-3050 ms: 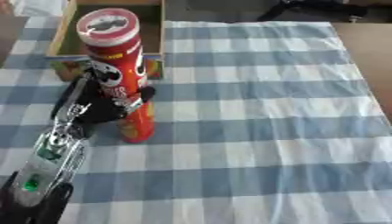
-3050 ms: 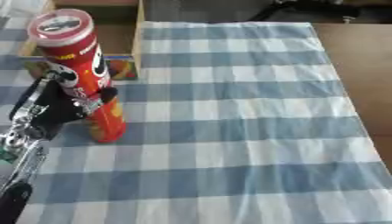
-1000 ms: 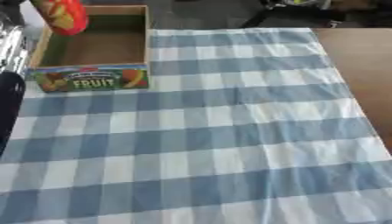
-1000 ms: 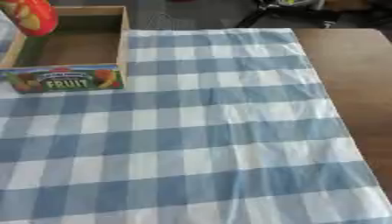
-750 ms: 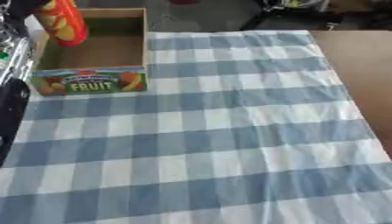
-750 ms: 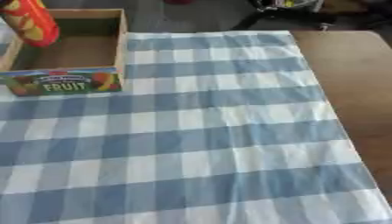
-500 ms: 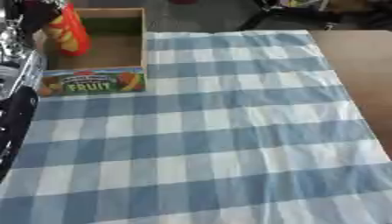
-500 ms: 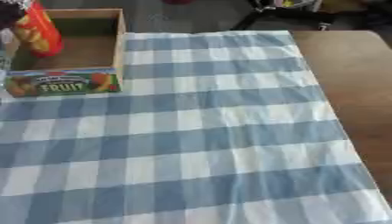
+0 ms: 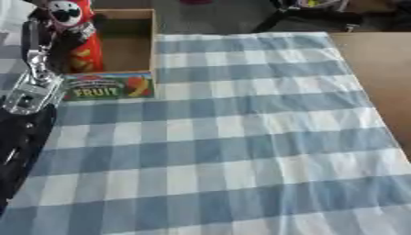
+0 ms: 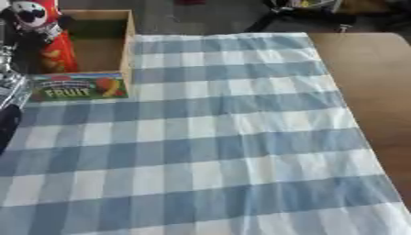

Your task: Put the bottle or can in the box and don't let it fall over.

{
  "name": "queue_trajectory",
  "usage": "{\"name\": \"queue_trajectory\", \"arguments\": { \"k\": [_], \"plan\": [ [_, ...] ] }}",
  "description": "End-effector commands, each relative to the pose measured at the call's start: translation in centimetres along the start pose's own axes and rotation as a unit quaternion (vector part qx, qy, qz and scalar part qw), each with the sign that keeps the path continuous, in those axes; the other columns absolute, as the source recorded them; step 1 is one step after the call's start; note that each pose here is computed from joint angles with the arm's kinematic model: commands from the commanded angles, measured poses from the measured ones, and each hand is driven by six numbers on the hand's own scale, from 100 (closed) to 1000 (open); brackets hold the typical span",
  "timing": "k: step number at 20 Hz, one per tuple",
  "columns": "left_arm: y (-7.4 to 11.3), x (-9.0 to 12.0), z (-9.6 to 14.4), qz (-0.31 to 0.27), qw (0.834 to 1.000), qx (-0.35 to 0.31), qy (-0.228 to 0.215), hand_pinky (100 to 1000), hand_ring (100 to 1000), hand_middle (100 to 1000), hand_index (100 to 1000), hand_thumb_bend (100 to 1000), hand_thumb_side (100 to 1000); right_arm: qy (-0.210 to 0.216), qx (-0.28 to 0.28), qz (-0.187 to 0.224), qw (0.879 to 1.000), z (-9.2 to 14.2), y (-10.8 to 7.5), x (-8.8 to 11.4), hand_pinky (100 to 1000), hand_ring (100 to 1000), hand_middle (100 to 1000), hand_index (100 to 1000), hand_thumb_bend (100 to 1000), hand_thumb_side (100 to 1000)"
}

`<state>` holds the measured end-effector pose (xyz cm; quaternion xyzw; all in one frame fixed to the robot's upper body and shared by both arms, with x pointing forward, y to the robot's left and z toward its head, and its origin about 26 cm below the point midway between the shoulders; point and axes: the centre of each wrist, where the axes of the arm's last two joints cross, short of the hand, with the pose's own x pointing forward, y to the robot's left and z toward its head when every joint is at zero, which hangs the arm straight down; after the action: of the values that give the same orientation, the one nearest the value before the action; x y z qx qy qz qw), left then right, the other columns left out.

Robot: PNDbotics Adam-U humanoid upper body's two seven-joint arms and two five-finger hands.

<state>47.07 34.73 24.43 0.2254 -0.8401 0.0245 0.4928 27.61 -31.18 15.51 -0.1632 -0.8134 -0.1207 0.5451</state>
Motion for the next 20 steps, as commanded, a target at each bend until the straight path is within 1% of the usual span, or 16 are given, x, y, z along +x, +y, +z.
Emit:
{"name": "queue_trajectory", "arguments": {
  "k": [1,4,7,10,16,20],
  "plan": [
    [1.6,0.3,-0.7,-0.032,0.999,-0.012,-0.015,1000,1000,875,841,1000,347,-0.014,0.003,0.004,1.000,-0.2,-0.2,0.7,888,1000,940,794,100,902],
    [2.3,0.4,-1.0,-0.048,0.998,-0.022,-0.020,1000,1000,873,840,1000,337,-0.012,0.002,0.006,1.000,-0.1,-0.3,0.6,888,1000,940,794,100,900],
    [2.9,1.2,-1.3,-0.069,0.997,-0.023,-0.028,1000,1000,871,839,1000,333,-0.008,0.000,0.009,1.000,0.1,-0.5,0.5,888,1000,941,794,100,897],
    [3.4,2.2,-1.5,-0.080,0.996,-0.018,-0.035,1000,1000,869,839,1000,349,-0.006,0.000,0.012,1.000,0.1,-0.7,0.4,888,1000,941,795,100,895],
    [4.4,3.6,-1.4,-0.085,0.996,-0.012,-0.036,1000,1000,867,837,1000,371,-0.003,-0.003,0.016,1.000,0.3,-1.0,0.2,888,1000,941,795,100,893],
    [4.9,4.8,-1.3,-0.070,0.997,-0.004,-0.035,1000,1000,864,832,1000,346,-0.001,-0.004,0.017,1.000,0.4,-1.0,0.1,888,1000,941,795,100,893]
  ]
}}
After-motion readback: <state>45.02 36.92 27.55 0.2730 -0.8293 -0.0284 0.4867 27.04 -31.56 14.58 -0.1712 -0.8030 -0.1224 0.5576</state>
